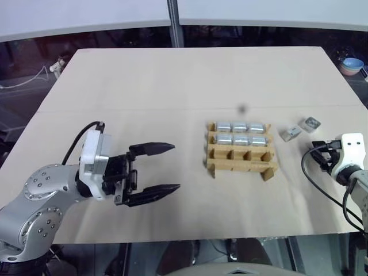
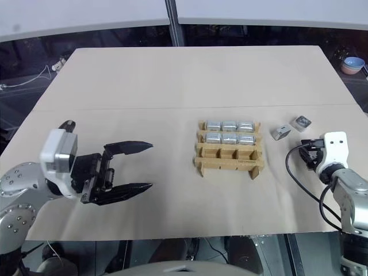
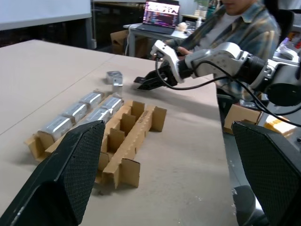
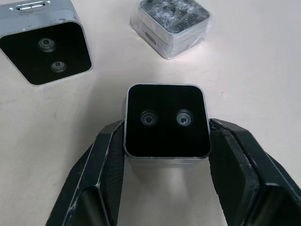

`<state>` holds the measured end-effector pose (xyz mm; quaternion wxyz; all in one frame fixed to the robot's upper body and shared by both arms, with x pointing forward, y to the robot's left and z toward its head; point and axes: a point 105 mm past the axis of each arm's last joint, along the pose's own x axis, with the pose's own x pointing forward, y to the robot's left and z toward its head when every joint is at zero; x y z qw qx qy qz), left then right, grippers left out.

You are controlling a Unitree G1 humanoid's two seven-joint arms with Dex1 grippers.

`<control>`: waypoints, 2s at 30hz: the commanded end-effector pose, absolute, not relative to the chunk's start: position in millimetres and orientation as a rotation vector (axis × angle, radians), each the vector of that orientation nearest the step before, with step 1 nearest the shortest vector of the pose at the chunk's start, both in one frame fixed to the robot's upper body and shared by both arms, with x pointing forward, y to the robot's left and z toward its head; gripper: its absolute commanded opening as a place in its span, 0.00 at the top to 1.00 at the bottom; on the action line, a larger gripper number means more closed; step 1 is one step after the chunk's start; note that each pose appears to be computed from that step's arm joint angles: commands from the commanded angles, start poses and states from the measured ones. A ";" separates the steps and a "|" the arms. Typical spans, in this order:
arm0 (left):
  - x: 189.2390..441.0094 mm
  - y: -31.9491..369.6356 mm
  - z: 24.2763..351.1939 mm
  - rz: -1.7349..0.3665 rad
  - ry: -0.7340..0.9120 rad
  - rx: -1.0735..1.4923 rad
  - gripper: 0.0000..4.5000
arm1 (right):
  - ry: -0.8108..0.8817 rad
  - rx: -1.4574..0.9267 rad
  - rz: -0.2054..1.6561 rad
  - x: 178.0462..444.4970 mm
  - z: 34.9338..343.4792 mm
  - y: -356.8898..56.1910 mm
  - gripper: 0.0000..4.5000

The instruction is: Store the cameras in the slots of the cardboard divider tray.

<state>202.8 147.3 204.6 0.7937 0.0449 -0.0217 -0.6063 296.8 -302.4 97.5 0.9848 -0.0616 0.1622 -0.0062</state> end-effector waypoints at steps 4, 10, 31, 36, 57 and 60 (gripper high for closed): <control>234.2 130.6 217.6 -1.133 0.083 -0.149 0.00 | 0.017 -0.471 0.339 267.8 173.4 -231.9 0.43; 253.1 110.0 234.1 -1.224 0.326 -0.481 0.00 | -0.173 -0.757 0.789 234.4 198.7 -142.0 0.43; 265.9 58.7 223.0 -1.300 0.524 -0.590 0.25 | -0.489 -0.862 1.057 238.8 240.8 -66.0 0.45; 268.3 56.9 225.2 -1.298 0.510 -0.608 0.82 | -0.491 -0.839 1.073 235.5 242.4 -62.7 0.45; 307.6 62.7 198.3 -1.526 0.377 0.275 0.84 | -0.158 -0.227 0.869 196.1 210.2 -157.3 0.01; 311.0 56.8 194.0 -1.577 0.424 0.372 0.84 | -0.220 -0.245 0.850 191.7 216.5 -162.6 0.01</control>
